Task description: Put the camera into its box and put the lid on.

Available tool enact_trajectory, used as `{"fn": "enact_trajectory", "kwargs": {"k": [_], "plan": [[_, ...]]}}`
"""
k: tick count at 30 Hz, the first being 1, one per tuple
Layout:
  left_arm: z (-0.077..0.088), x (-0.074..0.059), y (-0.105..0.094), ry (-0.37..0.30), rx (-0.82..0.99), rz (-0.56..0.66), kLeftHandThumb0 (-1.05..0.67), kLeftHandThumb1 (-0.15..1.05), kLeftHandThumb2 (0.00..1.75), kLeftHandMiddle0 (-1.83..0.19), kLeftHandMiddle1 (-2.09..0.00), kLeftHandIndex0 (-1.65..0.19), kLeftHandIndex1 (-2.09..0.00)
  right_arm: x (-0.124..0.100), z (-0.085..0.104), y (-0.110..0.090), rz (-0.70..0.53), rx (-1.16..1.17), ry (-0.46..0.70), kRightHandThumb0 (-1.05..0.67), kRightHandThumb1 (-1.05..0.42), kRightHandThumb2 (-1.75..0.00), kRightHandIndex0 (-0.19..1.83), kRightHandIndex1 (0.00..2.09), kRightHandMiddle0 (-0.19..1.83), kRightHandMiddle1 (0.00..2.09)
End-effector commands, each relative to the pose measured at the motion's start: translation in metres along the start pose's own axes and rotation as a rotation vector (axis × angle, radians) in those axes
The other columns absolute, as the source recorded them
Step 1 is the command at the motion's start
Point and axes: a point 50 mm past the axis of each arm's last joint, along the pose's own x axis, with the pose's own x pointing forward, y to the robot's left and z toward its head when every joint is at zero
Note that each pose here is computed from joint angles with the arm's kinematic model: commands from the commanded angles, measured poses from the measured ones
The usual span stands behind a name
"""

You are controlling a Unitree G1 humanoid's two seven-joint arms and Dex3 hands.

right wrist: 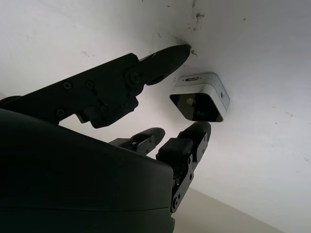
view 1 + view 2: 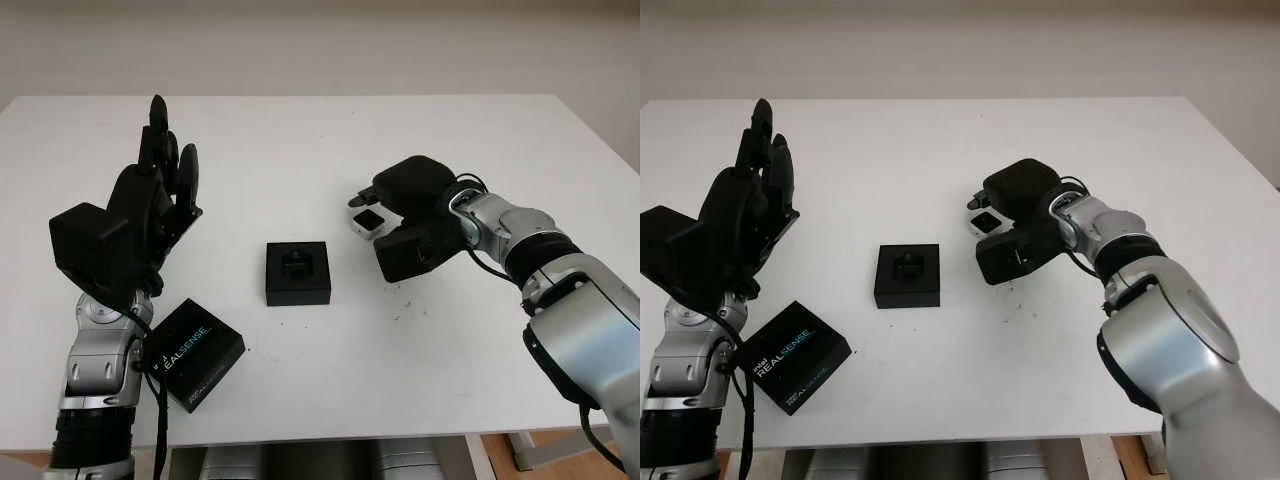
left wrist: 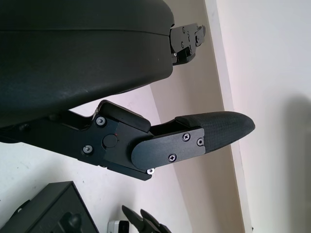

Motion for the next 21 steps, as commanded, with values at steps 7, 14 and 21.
{"fn": "enact_trajectory", "kwargs": {"k": [7,14,21], "plan": [[0.0027,-0.0036,0.0043,-0.011,0.03,0.004,-0.78,1.05,0.68,0.19,0.0,0.19,0.0,-0.002,0.0009,0.0079,-0.009,-0.045,-0.008,-0.26,-0.89,-0.06,0.64,0.11,0.73,0.13],[0.0027,-0.0046,0.0047,-0.008,0.03,0.01,-0.78,1.05,0.68,0.19,0.0,0.19,0.0,-0.0025,0.0019,0.0125,-0.004,-0.024,-0.003,-0.23,-0.93,-0.07,0.76,0.16,0.83,0.18],[0.0024,-0.0039,0.0049,-0.006,0.033,0.003,-0.78,1.05,0.68,0.19,0.0,0.19,0.0,-0.0045,-0.0009,0.0135,-0.007,-0.031,-0.001,-0.29,-0.95,-0.06,0.31,1.19,0.49,1.03]]}}
